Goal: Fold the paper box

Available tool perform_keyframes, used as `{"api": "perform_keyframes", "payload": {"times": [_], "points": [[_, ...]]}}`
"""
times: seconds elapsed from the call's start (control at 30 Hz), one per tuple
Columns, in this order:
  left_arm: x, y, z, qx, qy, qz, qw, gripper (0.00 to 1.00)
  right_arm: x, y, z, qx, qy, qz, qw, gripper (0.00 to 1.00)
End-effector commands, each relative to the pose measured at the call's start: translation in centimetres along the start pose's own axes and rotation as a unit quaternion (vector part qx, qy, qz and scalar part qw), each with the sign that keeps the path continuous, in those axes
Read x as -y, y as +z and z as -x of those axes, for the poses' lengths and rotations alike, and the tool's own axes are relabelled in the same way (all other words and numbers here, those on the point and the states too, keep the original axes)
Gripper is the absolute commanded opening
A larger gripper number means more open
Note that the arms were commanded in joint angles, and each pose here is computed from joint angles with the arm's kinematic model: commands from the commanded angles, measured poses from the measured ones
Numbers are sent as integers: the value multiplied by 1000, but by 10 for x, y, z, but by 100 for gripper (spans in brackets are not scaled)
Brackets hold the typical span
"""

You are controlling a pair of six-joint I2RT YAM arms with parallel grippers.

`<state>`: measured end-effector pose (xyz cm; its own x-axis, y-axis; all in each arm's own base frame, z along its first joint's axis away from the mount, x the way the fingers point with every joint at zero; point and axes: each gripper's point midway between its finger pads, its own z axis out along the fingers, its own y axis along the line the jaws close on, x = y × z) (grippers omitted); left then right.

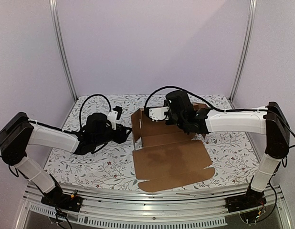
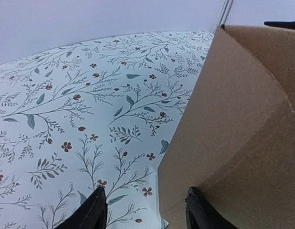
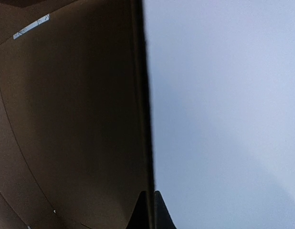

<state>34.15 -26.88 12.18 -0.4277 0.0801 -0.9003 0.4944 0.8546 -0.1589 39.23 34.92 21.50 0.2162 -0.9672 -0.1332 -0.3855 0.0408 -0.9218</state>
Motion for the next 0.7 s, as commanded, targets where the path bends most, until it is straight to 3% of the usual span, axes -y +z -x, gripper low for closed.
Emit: {"api": "perform_keyframes", "payload": {"times": [0.0,0.33,0.67], "points": [[13,2,12,33,10,-47,998,56,4,-9,9,0,29,-49,998,0],[44,7,-7,25,33,-121,992,58,-28,-24,13,8,37,-87,995,0],[83,-1,-34,6,113,-185,976,58,-38,-23,7,-3,36,-92,995,0]]}}
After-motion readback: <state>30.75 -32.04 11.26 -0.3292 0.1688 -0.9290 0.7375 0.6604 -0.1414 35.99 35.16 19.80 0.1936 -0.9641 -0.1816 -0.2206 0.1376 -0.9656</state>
